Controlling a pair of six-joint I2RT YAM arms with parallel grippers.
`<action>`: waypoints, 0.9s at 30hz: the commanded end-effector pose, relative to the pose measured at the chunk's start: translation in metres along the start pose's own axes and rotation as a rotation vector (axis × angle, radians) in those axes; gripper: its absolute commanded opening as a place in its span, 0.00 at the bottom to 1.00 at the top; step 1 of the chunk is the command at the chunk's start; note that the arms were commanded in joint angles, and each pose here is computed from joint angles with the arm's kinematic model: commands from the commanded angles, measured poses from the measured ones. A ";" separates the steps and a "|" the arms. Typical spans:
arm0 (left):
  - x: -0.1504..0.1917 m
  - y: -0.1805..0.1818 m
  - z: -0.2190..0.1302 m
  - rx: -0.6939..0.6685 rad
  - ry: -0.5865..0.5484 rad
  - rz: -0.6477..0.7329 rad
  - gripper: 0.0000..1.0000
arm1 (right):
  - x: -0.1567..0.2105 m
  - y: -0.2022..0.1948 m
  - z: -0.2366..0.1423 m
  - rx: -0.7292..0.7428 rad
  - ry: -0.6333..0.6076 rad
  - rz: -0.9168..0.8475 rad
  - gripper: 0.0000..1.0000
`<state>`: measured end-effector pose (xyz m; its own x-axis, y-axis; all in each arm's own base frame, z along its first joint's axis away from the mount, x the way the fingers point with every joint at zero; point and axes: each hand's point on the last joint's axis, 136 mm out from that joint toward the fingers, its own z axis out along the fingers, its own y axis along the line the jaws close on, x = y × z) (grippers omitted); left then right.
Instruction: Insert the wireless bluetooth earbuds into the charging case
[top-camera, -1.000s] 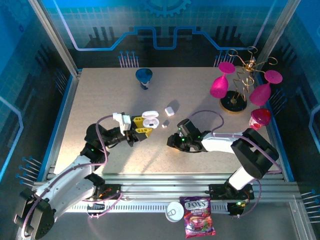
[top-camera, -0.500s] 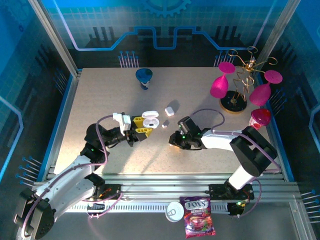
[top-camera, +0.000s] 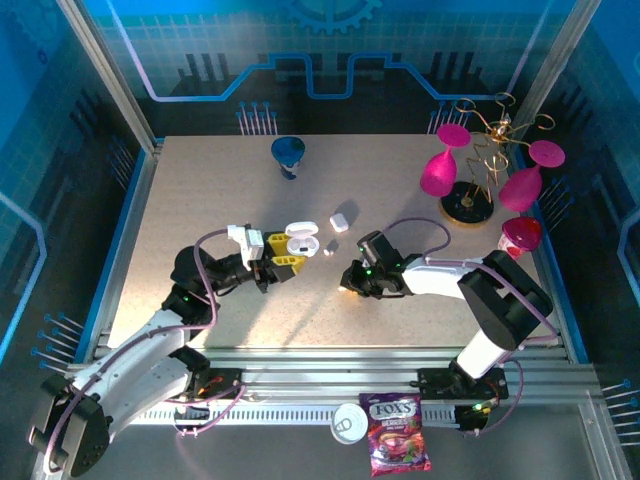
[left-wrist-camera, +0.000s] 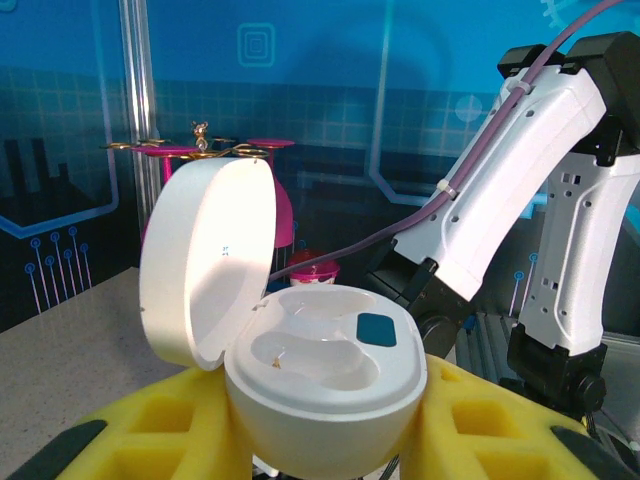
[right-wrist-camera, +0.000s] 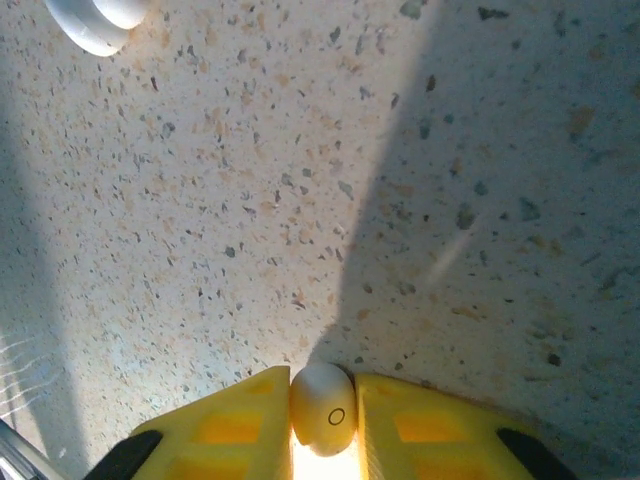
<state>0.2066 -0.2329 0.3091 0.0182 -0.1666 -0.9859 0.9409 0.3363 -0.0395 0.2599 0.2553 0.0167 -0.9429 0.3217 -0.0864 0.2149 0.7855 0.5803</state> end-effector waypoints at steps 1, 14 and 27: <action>-0.001 0.002 -0.001 -0.010 -0.008 0.022 0.21 | -0.005 -0.005 0.008 0.003 -0.024 -0.009 0.15; 0.005 0.008 -0.001 -0.038 0.006 0.012 0.21 | -0.019 -0.023 -0.034 0.269 -0.097 -0.230 0.15; 0.013 0.019 0.002 -0.081 0.030 -0.010 0.21 | -0.047 -0.046 -0.129 0.752 -0.155 -0.452 0.22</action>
<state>0.2221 -0.2331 0.2945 -0.0264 -0.1439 -0.9892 0.9188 0.3864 -0.0807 0.2767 0.1670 0.0816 -0.9361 0.0052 -0.3517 0.0158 0.9995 -0.0274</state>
